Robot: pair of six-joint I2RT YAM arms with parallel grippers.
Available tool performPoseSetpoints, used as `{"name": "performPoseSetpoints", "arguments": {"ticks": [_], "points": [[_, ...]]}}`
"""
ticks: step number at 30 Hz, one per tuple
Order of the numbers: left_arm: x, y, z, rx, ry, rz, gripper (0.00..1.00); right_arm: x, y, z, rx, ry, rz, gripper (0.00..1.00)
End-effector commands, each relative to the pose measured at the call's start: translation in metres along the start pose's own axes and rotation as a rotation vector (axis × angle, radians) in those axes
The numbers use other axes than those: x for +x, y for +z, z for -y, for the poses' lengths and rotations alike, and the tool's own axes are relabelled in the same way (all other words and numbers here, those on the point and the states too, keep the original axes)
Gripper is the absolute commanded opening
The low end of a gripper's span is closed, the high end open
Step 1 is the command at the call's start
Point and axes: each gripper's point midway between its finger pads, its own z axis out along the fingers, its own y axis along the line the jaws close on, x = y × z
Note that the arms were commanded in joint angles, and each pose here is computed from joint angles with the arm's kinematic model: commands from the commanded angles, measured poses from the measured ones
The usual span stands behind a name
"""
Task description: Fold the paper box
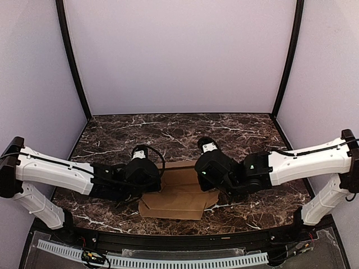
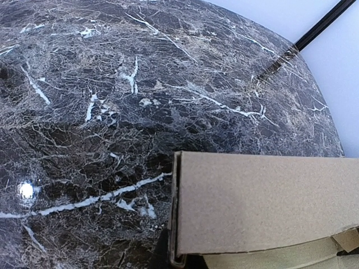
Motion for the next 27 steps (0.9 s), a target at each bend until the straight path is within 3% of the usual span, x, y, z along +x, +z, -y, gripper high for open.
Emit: {"name": "performPoseSetpoints", "arguments": {"ticks": [1, 20, 24, 27], "points": [[-0.010, 0.001, -0.003, -0.045, -0.044, 0.039, 0.01, 0.004, -0.002, -0.010, -0.014, 0.022, -0.013, 0.30], [-0.010, 0.003, -0.003, -0.064, -0.040, 0.040, 0.01, 0.010, -0.001, -0.022, -0.035, 0.020, -0.033, 0.36], [-0.010, 0.003, -0.005, -0.067, -0.042, 0.039, 0.01, 0.012, -0.001, -0.019, -0.029, 0.027, -0.035, 0.29], [-0.010, 0.002, -0.005, -0.067, -0.047, 0.037, 0.01, 0.012, -0.001, -0.018, -0.023, 0.024, -0.034, 0.14]]}}
